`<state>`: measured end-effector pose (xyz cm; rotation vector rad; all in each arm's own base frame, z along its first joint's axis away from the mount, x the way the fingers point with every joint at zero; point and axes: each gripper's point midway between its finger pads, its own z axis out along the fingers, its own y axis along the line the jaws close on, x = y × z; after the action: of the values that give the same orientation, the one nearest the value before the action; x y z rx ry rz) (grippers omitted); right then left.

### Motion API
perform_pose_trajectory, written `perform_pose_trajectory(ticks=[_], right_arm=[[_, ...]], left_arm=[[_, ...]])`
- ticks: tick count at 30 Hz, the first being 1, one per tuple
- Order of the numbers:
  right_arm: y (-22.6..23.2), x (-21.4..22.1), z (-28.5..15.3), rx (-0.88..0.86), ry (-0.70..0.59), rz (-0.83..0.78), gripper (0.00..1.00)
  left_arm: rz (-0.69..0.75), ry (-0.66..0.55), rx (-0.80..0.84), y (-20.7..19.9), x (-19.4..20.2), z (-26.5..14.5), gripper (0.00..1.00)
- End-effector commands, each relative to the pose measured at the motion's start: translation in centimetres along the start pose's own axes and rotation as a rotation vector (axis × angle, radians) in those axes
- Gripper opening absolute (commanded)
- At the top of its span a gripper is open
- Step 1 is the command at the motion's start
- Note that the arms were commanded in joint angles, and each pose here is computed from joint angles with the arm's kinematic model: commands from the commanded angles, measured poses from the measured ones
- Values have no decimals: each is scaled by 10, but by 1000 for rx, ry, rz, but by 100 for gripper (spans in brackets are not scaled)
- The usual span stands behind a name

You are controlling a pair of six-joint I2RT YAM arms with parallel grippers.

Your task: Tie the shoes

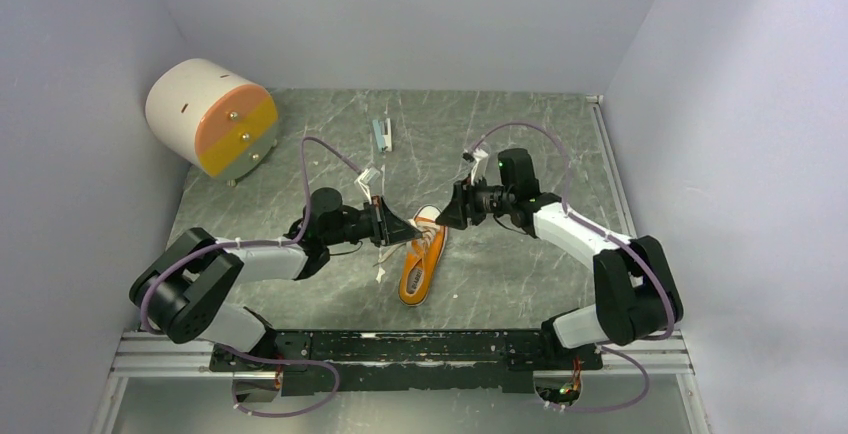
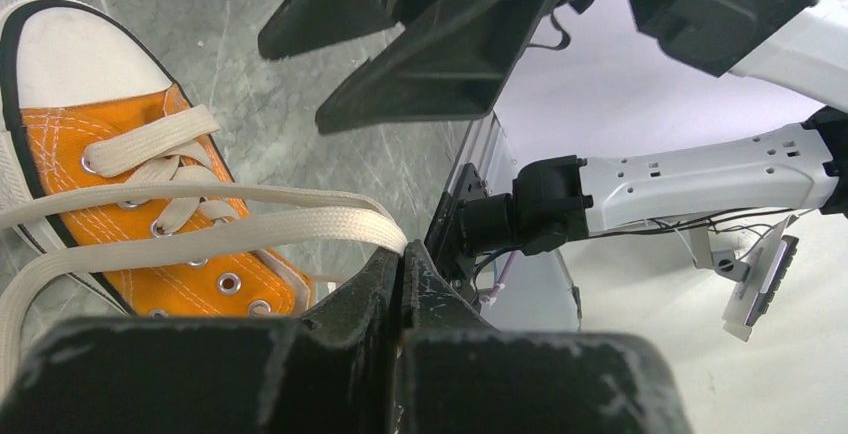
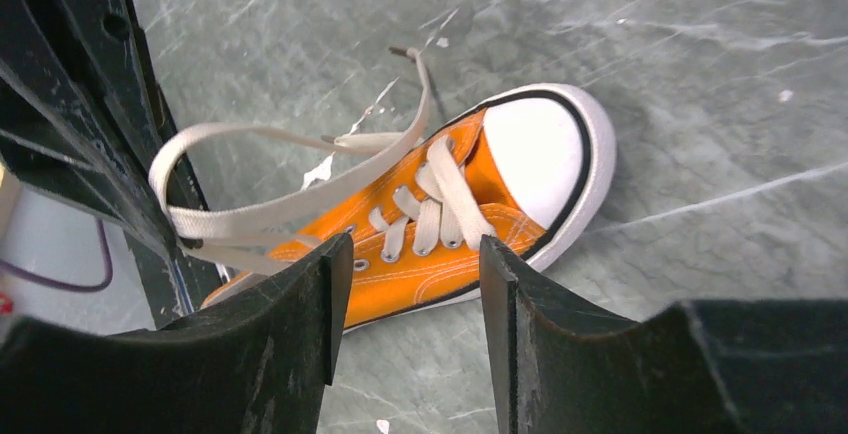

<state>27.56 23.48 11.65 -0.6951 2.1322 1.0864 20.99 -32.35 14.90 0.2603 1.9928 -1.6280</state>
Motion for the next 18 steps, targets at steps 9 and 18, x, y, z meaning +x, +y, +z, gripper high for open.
perform_pose_trajectory(ticks=[9, 18], right_arm=[[16, -18, 24, -109, -140, 232, 42], [37, 9, 51, -281, 163, 370, 31]], left_arm=[[32, -21, 75, -14, -8, -2, 5], [42, -12, 79, -18, -11, 0, 5]])
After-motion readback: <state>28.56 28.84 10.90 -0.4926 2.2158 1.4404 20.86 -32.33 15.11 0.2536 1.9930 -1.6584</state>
